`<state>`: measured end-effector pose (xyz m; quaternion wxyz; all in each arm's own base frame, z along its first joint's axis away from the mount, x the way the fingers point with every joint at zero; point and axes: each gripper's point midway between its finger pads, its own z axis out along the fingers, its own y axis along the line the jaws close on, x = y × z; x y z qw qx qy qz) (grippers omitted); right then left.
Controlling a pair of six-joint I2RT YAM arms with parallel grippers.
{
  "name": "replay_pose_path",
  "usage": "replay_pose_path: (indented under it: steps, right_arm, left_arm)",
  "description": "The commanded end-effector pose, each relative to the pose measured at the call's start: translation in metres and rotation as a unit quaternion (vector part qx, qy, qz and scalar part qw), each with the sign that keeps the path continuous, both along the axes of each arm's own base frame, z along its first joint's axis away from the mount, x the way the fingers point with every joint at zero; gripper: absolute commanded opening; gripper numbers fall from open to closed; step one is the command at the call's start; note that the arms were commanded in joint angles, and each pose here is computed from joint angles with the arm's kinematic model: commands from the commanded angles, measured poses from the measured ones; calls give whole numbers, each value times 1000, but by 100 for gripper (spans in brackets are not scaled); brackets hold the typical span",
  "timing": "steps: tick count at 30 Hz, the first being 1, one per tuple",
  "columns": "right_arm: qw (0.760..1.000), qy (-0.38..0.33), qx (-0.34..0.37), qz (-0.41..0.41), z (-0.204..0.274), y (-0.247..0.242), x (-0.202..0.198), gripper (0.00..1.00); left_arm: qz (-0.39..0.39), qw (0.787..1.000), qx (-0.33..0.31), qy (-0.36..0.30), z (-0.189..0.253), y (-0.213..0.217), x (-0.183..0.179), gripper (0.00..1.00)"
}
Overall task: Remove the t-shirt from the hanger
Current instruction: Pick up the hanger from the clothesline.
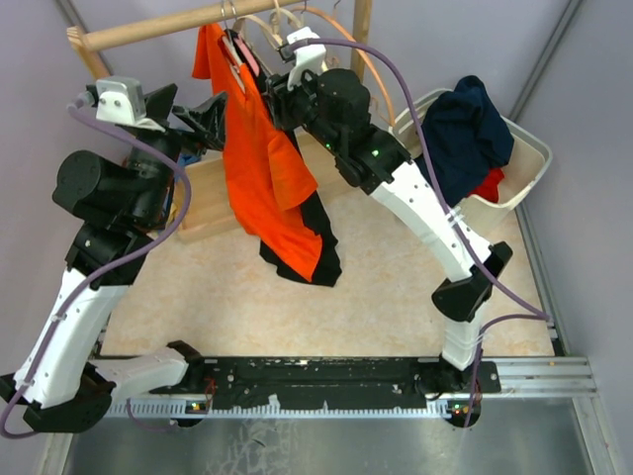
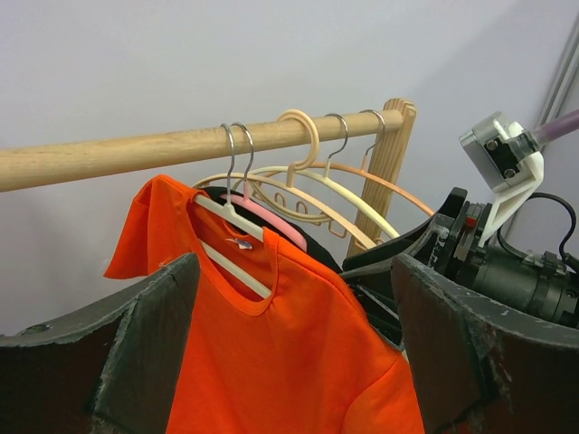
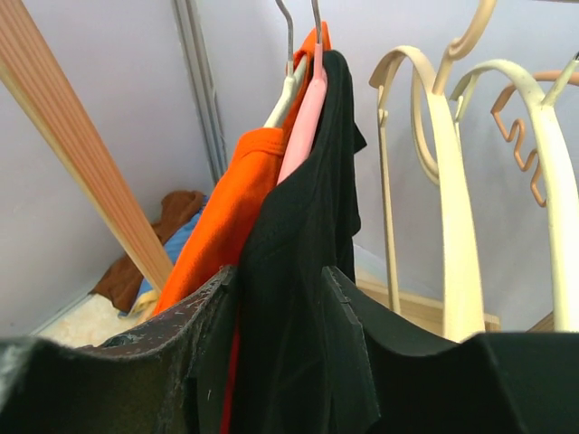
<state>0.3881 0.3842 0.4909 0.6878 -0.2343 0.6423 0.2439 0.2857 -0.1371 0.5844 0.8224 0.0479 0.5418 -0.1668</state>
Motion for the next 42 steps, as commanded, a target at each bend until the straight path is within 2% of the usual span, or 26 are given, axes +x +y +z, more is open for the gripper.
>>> replay_pose_path:
  steps: [1,10,20,32,42]
  right_arm:
    - [999,-24,29,4,27,5,-3,43]
    - [999,-25,31,-10,20,17,14,41]
    - [995,-56,75,-44,45,2,17,1]
    - [978,-116,160,-64,104,-35,-6,0]
    - [974,-136,173,-46,124,-59,-37,0]
  left_arm:
    - [8,1000,-4,-14,8,9,-8,91]
    - [11,1000,-6,-15,6,12,-10,91]
    - [8,1000,-7,-16,5,9,-8,91]
    - [-9,1000,-11,-15,-1,-5,4,91]
    - [-51,999,-8,-5,-5,-34,19,91]
